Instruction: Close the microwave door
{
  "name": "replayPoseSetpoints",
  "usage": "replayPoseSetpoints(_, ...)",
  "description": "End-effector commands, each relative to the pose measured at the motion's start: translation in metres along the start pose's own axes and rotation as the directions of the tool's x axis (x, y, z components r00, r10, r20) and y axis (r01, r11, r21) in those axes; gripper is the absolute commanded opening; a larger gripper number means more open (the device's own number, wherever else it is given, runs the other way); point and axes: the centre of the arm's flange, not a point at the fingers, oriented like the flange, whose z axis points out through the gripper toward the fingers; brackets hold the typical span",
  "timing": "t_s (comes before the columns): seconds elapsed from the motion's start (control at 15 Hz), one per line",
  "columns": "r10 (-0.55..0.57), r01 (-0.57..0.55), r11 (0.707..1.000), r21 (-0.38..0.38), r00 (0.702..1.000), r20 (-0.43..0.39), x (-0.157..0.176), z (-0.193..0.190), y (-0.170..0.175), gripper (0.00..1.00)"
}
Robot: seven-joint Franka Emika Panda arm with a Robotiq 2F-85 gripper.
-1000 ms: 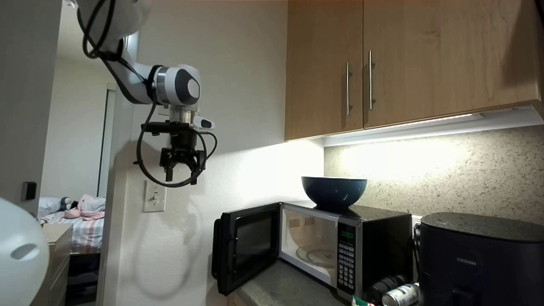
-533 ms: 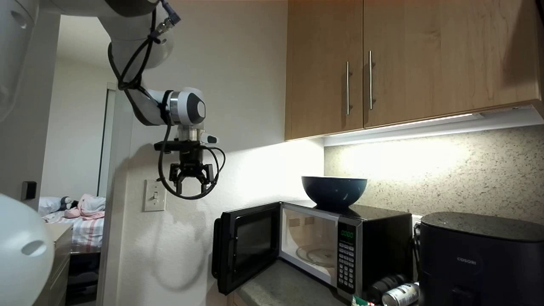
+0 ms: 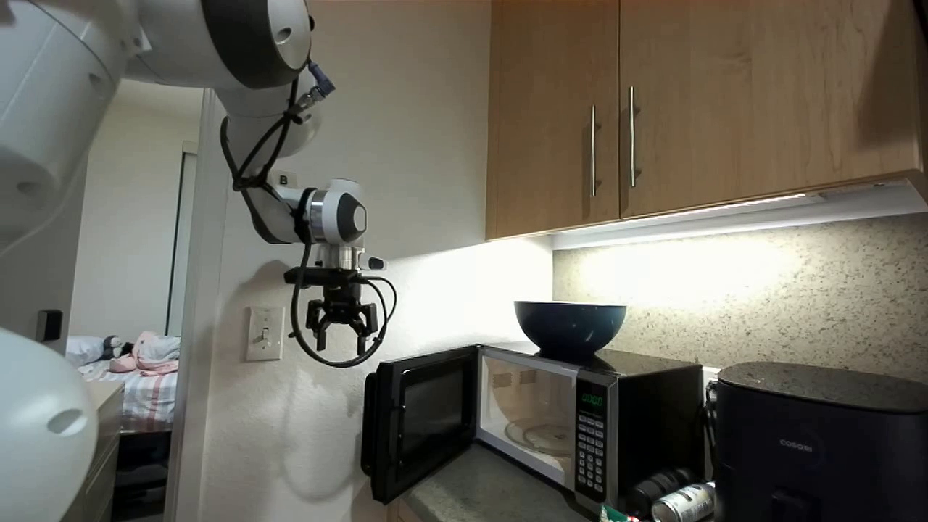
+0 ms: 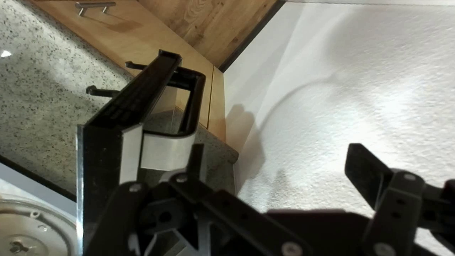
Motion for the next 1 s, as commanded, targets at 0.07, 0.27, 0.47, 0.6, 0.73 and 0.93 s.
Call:
replayPoseSetpoints(0.07,0.018,-0.019,0.999,-0.037,1.000,-0.014,0.010,0.011,0.017,1.00)
replayPoseSetpoints(0.27,0.073,-0.074,0.996,-0.053,0.997,-0.012,0.010,0.014,0.040,1.00)
replayPoseSetpoints(0.47,0.145,-0.146,0.987,-0.072,0.989,-0.018,0.008,0.015,0.067,1.00)
replayPoseSetpoints(0.6,0.196,-0.197,0.976,-0.089,0.980,-0.025,0.007,0.015,0.082,1.00)
replayPoseSetpoints(0.73,0.263,-0.271,0.950,-0.157,0.962,-0.068,0.009,0.014,0.095,1.00)
replayPoseSetpoints(0.93,0.340,-0.371,0.895,-0.249,0.927,-0.161,0.013,0.006,0.115,1.00)
